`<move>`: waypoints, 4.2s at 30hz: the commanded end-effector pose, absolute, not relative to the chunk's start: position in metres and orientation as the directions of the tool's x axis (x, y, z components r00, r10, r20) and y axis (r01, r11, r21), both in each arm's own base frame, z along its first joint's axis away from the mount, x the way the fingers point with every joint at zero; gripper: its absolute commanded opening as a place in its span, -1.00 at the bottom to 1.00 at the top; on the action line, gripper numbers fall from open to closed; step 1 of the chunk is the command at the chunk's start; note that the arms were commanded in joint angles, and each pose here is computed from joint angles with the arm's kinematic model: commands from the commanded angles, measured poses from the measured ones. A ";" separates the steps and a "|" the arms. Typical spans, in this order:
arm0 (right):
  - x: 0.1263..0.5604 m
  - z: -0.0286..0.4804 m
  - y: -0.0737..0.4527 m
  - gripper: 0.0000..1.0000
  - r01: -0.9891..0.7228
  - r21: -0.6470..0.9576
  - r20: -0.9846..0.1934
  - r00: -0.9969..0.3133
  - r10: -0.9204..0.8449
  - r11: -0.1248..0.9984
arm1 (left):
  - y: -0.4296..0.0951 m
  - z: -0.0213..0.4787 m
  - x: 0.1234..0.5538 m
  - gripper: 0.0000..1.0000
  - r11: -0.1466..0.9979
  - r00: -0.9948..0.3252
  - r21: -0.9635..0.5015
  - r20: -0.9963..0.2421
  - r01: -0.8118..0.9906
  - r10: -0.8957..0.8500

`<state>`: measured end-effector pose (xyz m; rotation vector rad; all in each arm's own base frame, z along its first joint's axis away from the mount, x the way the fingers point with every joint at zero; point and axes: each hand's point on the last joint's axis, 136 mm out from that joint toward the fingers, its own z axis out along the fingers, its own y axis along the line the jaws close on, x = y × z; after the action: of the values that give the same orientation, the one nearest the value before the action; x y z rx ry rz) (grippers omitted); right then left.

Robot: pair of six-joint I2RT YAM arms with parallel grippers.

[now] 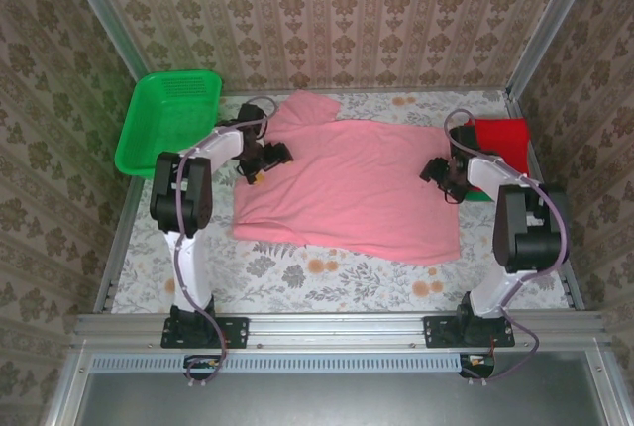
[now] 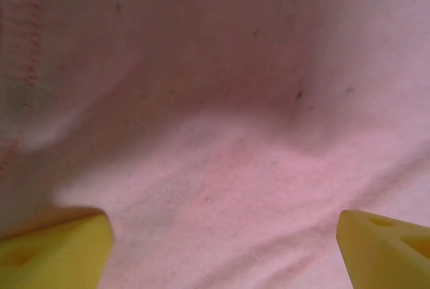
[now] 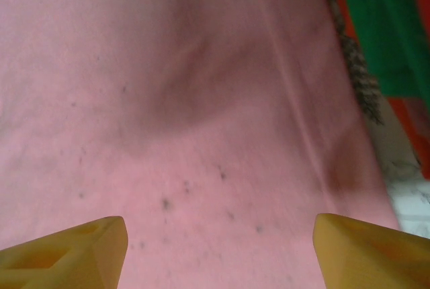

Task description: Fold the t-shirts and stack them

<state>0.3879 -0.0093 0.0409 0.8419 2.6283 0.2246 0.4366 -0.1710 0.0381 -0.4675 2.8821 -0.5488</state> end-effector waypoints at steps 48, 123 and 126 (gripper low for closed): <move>0.292 0.076 0.013 0.53 0.516 0.437 -0.280 -0.701 0.656 0.737 | -0.107 0.109 0.245 0.66 0.886 -0.865 -0.445 -0.489 0.133 -0.116; 0.259 0.017 -0.022 -0.15 0.792 0.111 -0.082 -0.595 0.800 0.601 | -0.090 0.067 0.227 -1.00 0.882 -0.922 -0.469 -0.327 -0.034 -0.209; 0.257 0.016 -0.021 -0.38 0.794 0.106 -0.076 -0.594 0.801 0.598 | -0.090 0.067 0.228 -1.00 0.883 -0.921 -0.468 -0.329 -0.034 -0.210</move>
<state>0.2610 -0.0165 0.0158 1.3150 2.7035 0.1358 0.2265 -0.0932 0.0639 -0.1760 2.6827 -0.6743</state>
